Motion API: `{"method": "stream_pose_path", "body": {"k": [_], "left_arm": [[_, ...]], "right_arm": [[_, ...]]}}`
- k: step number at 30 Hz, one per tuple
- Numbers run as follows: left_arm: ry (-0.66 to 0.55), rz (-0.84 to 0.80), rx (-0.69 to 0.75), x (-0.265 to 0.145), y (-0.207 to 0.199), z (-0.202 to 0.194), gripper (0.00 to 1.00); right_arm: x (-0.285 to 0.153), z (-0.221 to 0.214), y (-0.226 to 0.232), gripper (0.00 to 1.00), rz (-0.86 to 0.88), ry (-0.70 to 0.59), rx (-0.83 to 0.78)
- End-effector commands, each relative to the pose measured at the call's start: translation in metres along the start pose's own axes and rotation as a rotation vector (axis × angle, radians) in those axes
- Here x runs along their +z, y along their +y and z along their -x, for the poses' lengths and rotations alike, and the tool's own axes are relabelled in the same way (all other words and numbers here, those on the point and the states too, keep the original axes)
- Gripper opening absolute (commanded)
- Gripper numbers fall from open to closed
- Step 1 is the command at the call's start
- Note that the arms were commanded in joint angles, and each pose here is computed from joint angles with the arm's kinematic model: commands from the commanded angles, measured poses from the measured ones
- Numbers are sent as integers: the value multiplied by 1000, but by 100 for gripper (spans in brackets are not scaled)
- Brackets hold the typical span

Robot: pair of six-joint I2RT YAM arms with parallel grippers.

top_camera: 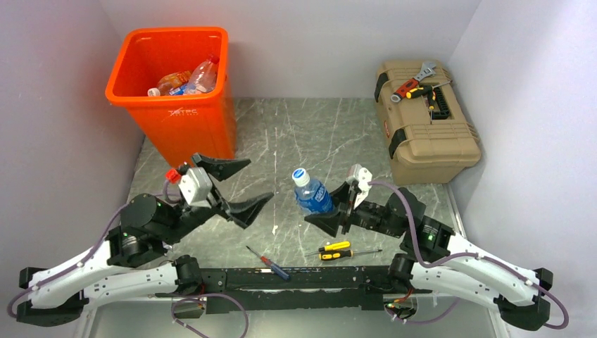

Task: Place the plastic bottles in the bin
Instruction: Pick up the plastic bottle from the corner of the board.

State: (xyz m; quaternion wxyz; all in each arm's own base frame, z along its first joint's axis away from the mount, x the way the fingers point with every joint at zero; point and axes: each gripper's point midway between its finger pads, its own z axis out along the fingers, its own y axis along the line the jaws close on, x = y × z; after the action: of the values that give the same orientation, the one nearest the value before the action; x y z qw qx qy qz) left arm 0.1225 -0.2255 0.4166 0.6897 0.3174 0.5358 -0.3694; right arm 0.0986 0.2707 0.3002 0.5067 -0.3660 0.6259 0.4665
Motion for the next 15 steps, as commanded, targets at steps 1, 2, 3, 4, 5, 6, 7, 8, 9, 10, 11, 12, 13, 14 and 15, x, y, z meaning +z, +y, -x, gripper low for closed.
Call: {"method": "stream_pose_path", "body": {"k": [1,2,3,4,5,6,7,8,9,10,11,12,13,14,15], "left_arm": [[-216,218,-334,22,27,34,100],[-210,216,-374,28,25,33,100],[-198,206,-403,35,21,32,99],[-194,187,-417,42,16,33,99],[-192,151,-417,49,8,34,99],[-196,105,-402,56,0,36,99],[-203,50,-383,62,-10,38,99],[-213,9,-373,67,-18,41,99],[-208,-22,-368,71,-24,41,99],[-190,-38,-363,77,-28,39,99],[-157,-43,-360,82,-31,33,99],[-133,-35,-357,87,-31,30,99],[-116,-23,-355,91,-30,27,99],[-105,-4,-352,95,-28,24,99],[-91,22,-351,100,-25,19,99]], "right_arm": [[5,59,-29,28,-161,-327,53],[5,59,-33,28,-182,-355,67],[5,59,-36,27,-188,-381,77],[5,59,-36,27,-184,-410,86],[4,63,-35,27,-170,-451,98],[4,64,-34,27,-160,-478,108],[5,63,-34,27,-152,-496,117],[6,61,-34,26,-148,-504,124],[6,62,-34,26,-141,-518,128],[6,62,-33,26,-133,-527,129],[5,63,-32,26,-127,-542,128],[4,64,-31,26,-123,-552,123],[5,63,-31,26,-124,-553,118],[6,62,-32,26,-127,-553,115],[8,60,-34,26,-135,-551,114]]}}
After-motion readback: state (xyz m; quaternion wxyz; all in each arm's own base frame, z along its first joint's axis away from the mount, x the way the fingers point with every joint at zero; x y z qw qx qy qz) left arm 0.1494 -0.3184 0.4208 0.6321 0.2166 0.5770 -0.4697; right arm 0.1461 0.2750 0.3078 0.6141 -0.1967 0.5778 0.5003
